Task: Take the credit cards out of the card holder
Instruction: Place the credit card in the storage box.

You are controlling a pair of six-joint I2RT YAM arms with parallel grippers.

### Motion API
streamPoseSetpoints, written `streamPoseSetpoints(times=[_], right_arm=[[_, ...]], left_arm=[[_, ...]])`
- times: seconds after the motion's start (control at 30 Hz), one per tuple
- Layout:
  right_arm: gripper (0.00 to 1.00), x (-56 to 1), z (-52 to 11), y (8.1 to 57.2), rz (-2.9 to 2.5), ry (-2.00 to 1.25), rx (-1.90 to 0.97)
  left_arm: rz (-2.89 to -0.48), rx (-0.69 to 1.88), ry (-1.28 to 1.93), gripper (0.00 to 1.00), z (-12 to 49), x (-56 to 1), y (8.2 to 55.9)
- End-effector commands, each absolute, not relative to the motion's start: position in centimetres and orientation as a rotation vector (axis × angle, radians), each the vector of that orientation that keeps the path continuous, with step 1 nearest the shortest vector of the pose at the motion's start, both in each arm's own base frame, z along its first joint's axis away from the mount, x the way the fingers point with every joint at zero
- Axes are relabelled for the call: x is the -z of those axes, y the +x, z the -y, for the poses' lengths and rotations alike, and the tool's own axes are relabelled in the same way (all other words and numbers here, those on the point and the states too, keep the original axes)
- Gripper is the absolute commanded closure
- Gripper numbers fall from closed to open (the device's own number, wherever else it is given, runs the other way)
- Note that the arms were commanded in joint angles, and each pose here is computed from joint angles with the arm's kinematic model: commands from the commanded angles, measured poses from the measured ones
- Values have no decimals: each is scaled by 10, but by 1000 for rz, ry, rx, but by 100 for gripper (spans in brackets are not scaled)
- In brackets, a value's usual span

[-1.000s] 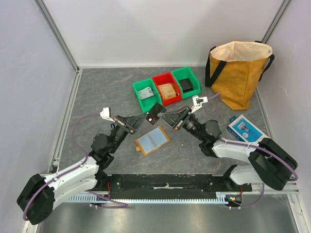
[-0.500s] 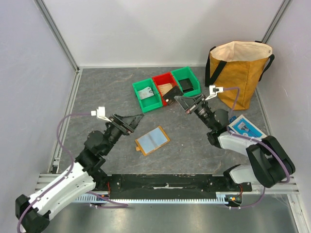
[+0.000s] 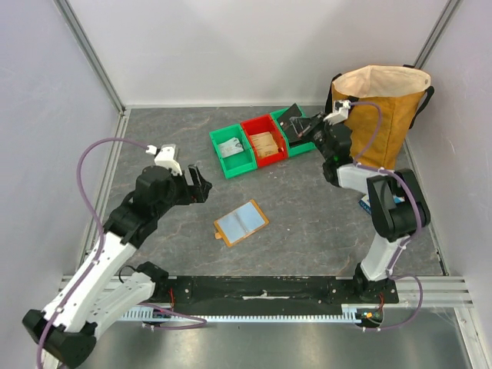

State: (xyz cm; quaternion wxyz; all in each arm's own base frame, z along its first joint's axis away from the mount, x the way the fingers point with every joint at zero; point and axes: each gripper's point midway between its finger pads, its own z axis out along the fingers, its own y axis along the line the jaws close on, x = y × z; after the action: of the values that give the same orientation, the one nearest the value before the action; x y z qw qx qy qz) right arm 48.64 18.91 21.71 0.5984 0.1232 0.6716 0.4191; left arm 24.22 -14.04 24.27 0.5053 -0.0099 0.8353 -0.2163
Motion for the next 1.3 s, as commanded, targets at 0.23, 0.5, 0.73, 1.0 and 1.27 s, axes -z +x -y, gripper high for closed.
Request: streamPoseSetpoints(times=[0.23,0.5,0.73,1.0,1.27], right_arm=[[100,-148,-154,585,-1707,328,-626],[100,-103,-161,597,-1803,334,-620],[82,-98,-156,585,-1822,335,-593],[50,-120,-129,567,-1858,342,-427],[34,-164,-124,516,-1878,208,-329]], left_arm=[[-2183,353,118,16,105,-175,249],[-2151,317,96,16,98,-177,250],[-2163,344,113,17,102,-173,249],[-2169,395,142,18,110,-172,245],[-2195,448,161,18,118,-168,241]])
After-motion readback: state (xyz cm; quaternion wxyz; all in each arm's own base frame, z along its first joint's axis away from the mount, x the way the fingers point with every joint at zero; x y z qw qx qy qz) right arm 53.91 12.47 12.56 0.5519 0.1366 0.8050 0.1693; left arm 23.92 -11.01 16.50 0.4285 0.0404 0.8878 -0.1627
